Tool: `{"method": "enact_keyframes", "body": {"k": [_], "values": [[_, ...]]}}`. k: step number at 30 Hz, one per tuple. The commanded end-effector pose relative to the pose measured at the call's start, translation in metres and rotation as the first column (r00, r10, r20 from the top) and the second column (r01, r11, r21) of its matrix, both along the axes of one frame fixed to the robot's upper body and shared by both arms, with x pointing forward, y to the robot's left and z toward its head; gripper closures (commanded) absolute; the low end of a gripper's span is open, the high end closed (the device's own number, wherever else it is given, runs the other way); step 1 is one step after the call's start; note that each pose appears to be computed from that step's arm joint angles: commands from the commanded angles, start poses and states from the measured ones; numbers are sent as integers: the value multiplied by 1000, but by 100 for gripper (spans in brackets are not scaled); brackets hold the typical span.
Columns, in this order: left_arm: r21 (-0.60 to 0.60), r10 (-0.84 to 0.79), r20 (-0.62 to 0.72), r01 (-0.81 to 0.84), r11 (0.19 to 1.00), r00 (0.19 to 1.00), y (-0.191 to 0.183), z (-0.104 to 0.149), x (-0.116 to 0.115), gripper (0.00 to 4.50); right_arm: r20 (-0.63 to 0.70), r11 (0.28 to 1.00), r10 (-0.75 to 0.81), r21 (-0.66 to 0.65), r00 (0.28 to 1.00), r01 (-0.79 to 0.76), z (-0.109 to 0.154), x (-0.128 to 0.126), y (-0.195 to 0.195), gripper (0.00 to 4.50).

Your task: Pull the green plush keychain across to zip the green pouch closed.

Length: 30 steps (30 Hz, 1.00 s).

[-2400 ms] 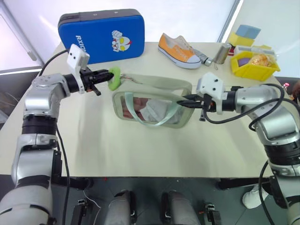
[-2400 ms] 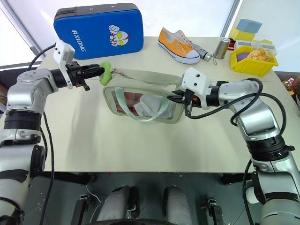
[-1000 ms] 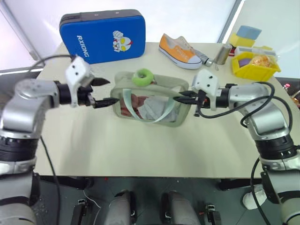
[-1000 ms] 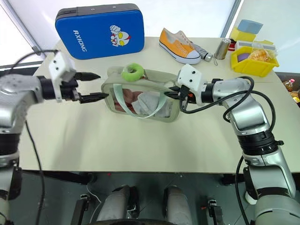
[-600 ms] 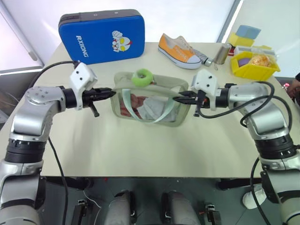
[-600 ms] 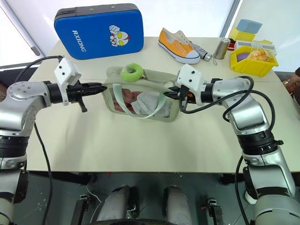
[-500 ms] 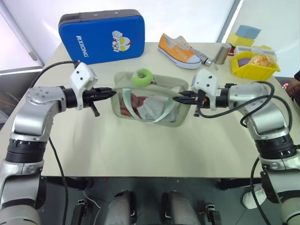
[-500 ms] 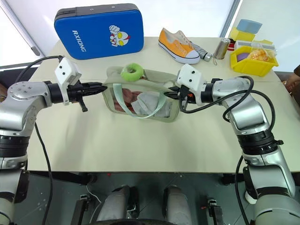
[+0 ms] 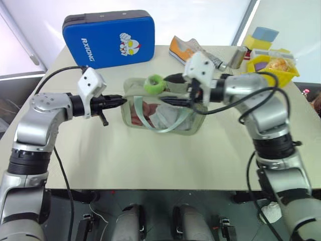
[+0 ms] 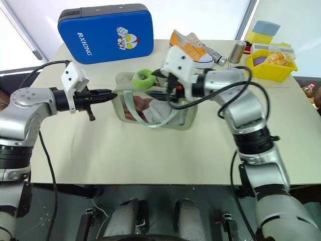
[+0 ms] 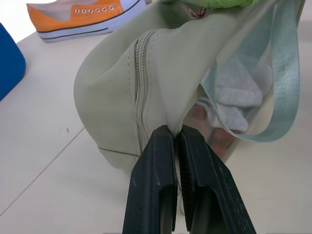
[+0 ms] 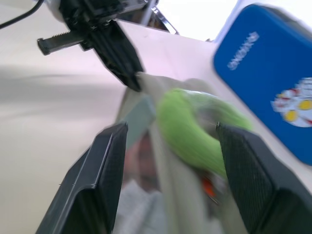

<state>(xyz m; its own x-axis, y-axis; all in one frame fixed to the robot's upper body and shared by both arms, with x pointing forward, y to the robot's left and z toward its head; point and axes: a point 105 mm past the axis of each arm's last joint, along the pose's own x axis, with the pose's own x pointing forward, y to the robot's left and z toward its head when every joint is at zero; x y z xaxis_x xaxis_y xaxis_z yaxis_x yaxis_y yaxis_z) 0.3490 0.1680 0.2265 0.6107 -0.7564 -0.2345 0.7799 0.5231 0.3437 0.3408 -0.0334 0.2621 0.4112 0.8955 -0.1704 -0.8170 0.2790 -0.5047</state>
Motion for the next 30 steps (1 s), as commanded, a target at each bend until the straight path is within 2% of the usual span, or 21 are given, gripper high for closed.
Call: {"method": "enact_keyframes", "body": {"k": [1,5,6,8,12,13,17,22,25,27,30], "values": [[-3,-29,50,29,1000,998,-7,13,-5,450,69,1000,-5,18,998,4,16,4,13,151],[-5,-21,50,21,1000,999,-7,12,-6,450,62,999,-52,13,997,51,10,19,13,151],[-5,-15,52,15,1000,999,-6,13,-7,450,58,998,-57,19,997,56,10,21,12,175],[-7,0,57,0,1000,998,-4,13,-6,450,44,998,-51,41,998,49,13,21,10,235],[-9,8,55,-8,1000,998,-3,12,-7,450,10,995,-44,87,999,43,20,19,7,430],[-10,9,55,-8,1000,998,-3,12,-7,450,3,994,-46,97,999,46,22,19,6,446],[-16,11,54,-10,1000,999,-4,12,-8,450,-25,981,-104,160,994,106,38,22,-14,446],[-17,14,48,-13,1000,999,-4,11,-8,450,15,944,-293,161,956,287,53,29,-65,446],[-12,7,33,-7,1000,999,-4,8,-9,450,100,858,-512,104,853,503,58,37,-125,446],[-13,5,28,-5,1000,1000,-4,7,-9,450,143,807,-590,73,795,586,57,39,-147,446],[-10,1,16,-1,1000,1000,-6,4,-9,450,107,683,-729,64,676,727,43,41,-186,446]]}}
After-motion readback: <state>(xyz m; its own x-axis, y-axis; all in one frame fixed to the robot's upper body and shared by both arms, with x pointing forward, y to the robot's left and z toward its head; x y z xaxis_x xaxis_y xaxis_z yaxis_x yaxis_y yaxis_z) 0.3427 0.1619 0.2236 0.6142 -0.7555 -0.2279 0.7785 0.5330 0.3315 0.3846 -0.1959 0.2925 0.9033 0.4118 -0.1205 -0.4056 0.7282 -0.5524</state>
